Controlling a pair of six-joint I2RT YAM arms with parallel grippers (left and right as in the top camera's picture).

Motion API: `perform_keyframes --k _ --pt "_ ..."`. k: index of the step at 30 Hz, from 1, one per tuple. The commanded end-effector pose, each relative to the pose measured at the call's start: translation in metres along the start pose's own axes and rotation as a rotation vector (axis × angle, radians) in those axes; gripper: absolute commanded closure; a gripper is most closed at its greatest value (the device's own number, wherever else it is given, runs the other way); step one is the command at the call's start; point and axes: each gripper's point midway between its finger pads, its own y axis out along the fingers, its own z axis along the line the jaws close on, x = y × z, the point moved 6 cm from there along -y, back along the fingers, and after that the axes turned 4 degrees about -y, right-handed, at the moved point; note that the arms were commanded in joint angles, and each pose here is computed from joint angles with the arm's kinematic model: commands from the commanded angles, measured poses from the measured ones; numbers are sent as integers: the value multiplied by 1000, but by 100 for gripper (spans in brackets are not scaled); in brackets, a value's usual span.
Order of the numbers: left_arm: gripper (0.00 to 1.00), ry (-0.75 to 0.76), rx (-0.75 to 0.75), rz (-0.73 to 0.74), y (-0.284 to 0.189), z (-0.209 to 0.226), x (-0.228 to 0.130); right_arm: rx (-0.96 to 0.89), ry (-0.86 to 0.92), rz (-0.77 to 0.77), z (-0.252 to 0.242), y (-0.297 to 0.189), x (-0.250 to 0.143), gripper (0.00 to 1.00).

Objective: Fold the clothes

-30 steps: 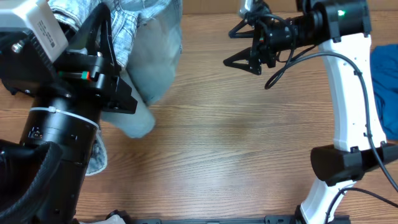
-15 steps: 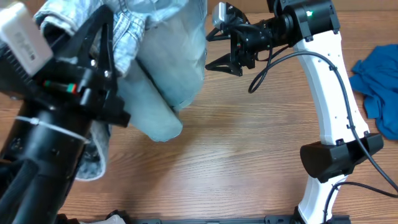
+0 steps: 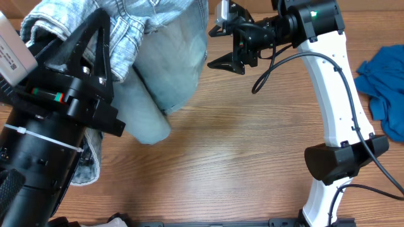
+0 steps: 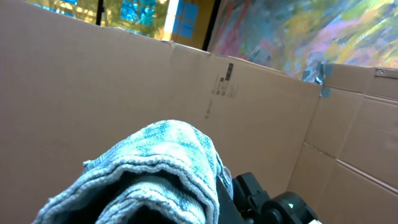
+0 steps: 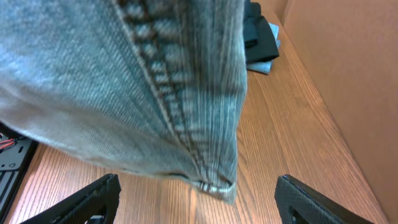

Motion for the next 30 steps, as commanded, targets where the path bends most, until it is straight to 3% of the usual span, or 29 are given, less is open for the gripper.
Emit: perform_keyframes --k 1,6,8,9,10,12,15,30 --pt "96 -48 -45 -37 -10 0 12 34 -4 -6 1 14 0 16" --pt "96 -46 -46 -35 -10 0 12 55 20 1 0 21 -6 16" --pt "96 -46 -46 -35 -10 0 12 64 35 7 2 21 -7 22" --pt "96 -46 -44 -36 -10 0 12 72 49 12 5 21 -8 35" --pt "96 -46 -42 -37 -10 0 12 79 60 16 6 21 -9 56" --pt "96 -42 -34 -39 -10 1 12 92 86 25 10 20 -11 78" --pt "96 -36 -16 -43 -10 3 13 110 114 36 14 19 -13 92" --pt "96 93 227 -9 9 19 -6 -17 361 74 14 -28 -12 96"
